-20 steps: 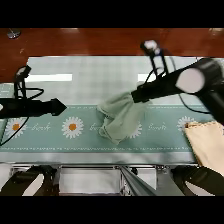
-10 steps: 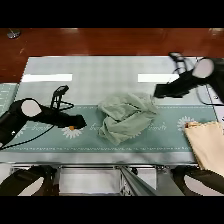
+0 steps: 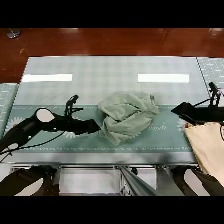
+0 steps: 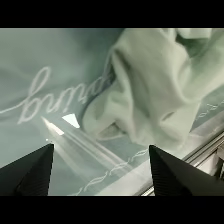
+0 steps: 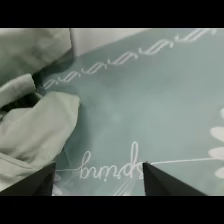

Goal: Fold the shirts.

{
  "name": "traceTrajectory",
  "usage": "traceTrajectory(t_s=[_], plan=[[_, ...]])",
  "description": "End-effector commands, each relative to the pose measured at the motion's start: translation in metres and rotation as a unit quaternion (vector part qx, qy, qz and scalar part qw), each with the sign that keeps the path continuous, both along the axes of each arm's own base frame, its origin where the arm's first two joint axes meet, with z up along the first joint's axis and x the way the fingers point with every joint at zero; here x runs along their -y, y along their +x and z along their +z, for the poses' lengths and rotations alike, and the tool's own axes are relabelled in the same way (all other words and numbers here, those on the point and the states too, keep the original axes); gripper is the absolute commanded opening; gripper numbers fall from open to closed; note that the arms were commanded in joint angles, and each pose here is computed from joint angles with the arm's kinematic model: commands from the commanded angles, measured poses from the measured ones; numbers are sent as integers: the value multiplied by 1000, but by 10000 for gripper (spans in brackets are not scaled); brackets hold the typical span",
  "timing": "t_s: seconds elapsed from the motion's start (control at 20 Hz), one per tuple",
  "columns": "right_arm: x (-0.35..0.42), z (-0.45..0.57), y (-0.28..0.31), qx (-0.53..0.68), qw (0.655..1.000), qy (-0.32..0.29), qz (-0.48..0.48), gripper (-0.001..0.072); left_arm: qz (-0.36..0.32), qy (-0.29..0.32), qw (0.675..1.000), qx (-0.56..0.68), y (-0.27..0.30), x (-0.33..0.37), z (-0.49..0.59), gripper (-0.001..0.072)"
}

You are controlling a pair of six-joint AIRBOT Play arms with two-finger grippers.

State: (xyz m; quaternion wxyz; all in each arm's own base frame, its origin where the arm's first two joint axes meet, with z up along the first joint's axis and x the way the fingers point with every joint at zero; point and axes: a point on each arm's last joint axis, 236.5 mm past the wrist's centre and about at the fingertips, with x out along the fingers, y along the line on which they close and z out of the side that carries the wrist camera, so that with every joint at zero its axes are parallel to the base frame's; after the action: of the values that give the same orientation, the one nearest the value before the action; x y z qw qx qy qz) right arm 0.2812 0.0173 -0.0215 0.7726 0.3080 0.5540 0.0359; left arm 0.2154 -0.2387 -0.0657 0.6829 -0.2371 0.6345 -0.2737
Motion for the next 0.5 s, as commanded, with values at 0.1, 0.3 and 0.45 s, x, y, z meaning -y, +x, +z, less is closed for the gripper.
traceTrajectory(t_s=[0.1, 0.3, 0.45], plan=[[-31, -19, -11, -3, 999, 34, 15, 623, -8, -17, 1000, -7, 1, 45, -16, 703], [-44, -33, -3, -13, 999, 37, 23, 623, -30, -29, 999, -8, 16, 73, -11, 605], [-45, -41, -2, -26, 998, 48, 15, 623, -64, -52, 996, 19, 34, 76, 12, 22]])
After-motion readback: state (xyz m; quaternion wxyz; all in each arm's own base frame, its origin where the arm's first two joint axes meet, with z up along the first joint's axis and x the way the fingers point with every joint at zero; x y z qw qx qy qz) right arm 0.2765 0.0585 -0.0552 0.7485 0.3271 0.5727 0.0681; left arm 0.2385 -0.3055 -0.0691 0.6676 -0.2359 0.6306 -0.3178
